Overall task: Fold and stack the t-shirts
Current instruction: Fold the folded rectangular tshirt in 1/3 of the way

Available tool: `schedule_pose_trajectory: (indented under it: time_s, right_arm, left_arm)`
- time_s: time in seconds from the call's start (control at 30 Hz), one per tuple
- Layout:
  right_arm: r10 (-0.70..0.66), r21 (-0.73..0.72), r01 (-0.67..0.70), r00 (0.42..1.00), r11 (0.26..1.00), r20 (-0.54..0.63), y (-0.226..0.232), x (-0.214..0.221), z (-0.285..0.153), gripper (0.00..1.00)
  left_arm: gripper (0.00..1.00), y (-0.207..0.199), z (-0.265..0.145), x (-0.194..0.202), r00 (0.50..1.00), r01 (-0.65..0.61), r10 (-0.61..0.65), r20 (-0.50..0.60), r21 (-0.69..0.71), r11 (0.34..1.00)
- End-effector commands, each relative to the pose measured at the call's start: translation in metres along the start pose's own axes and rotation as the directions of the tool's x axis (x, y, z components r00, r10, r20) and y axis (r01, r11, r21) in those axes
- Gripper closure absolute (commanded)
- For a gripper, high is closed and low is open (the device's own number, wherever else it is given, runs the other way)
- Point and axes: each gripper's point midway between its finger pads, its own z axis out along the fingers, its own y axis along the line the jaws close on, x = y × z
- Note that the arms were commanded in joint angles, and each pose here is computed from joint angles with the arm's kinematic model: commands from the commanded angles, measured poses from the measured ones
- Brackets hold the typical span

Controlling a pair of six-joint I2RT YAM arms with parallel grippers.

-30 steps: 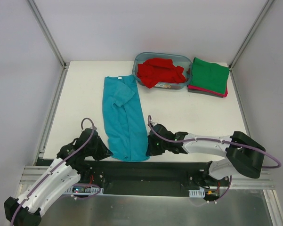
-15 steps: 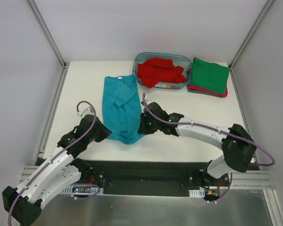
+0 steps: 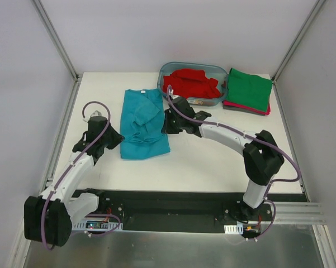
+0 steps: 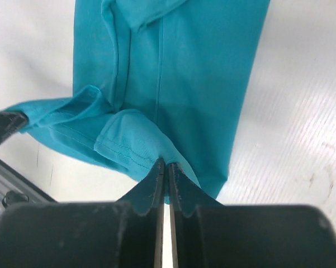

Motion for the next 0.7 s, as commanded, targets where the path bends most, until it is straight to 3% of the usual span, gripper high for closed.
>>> schedule_pose_trajectory:
  time_s: [0.0, 0.37, 0.67]
  right_arm:
    - [-0.004, -0.018, 0.004, 1.0, 1.0, 0.024, 0.002, -0.029, 0.013, 0.95]
    - [0.021, 0.024, -0.022, 0.999, 0.999, 0.042, -0.022, -0.057, 0.042, 0.94]
    - [0.069, 0.011, -0.07, 0.997, 0.998, 0.046, -0.031, -0.063, 0.071, 0.93]
  left_arm:
    - [1.0, -0.036, 0.009, -0.026, 0.999, -0.049, 0.047, 0.018, 0.12, 0.992]
    - [1.0, -0.03, 0.045, -0.059, 1.0, -0.002, 0.002, -0.001, 0.074, 0.997]
    - [1.0, -0.016, 0.075, -0.057, 0.998, -0.004, 0.005, -0.058, 0.006, 1.0]
